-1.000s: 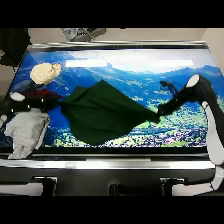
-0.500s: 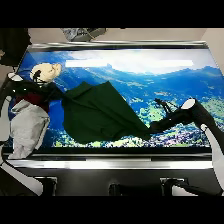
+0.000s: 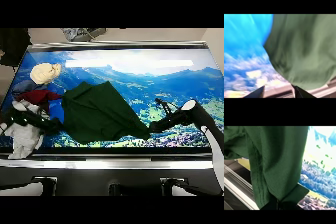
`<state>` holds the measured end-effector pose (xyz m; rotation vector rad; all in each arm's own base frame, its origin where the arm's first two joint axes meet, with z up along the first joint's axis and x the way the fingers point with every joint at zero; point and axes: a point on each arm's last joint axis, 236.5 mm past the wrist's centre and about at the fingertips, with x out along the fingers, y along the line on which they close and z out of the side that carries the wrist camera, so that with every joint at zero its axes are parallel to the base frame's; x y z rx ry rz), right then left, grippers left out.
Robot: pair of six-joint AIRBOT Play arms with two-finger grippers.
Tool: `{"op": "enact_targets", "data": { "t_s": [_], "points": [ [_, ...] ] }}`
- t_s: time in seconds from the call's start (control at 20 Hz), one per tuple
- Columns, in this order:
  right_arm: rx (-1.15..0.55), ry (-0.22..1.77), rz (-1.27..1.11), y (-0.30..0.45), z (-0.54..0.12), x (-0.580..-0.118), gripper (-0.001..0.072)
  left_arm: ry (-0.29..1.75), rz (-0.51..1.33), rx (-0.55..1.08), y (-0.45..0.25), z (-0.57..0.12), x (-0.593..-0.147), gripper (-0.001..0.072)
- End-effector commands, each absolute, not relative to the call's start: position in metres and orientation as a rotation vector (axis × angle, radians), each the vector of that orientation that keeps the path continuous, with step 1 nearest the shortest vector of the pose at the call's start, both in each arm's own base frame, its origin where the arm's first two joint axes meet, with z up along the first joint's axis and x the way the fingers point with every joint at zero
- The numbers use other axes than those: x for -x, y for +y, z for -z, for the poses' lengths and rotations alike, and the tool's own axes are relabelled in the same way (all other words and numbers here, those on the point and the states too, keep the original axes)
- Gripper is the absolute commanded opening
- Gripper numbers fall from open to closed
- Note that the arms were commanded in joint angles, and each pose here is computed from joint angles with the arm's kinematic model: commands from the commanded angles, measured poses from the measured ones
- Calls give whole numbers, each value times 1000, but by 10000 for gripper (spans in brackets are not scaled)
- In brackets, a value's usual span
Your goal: Fold the shirts.
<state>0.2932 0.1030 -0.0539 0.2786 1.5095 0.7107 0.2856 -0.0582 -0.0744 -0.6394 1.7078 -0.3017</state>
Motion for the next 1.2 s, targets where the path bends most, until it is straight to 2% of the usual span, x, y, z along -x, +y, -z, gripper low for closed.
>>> {"op": "enact_targets", "data": {
  "t_s": [0.0,0.1,0.15,0.2,0.25,0.3,0.4,0.5,0.6,0.7,0.8,0.9,0.95,1.05,1.15],
  "points": [
    [-272,1505,-720,104,53,-293,50,1651,335,727,-100,98,-262,485],
    [-273,1510,-726,104,53,-291,50,1642,372,693,-118,98,-265,460],
    [-271,1509,-727,104,53,-291,50,1648,388,666,-126,99,-263,430],
    [-263,1503,-732,104,53,-292,50,1641,390,646,-131,100,-264,368],
    [-258,1495,-732,104,54,-294,50,1620,366,645,-132,103,-270,237],
    [-255,1490,-730,103,54,-295,50,1598,342,655,-130,103,-277,37],
    [-232,1450,-730,102,44,-303,50,1537,354,648,-123,86,-299,29],
    [-172,1327,-710,99,11,-326,50,1365,437,562,-116,27,-339,27],
    [-45,1081,-675,92,-59,-366,49,1083,477,457,-107,-77,-383,26],
    [147,728,-588,79,-174,-402,49,697,515,312,-105,-238,-400,27],
    [314,292,-390,56,-339,-399,50,240,507,151,-101,-422,-362,27],
    [462,-76,-165,30,-482,-335,49,-100,412,1,-87,-547,-288,27],
    [486,-184,-80,21,-525,-294,49,-205,345,-9,-76,-585,-250,27],
    [450,-264,-14,17,-557,-230,49,-286,321,41,-74,-609,-202,28],
    [496,-216,28,10,-547,-198,49,-273,377,73,-86,-599,-184,28]
  ]
}}
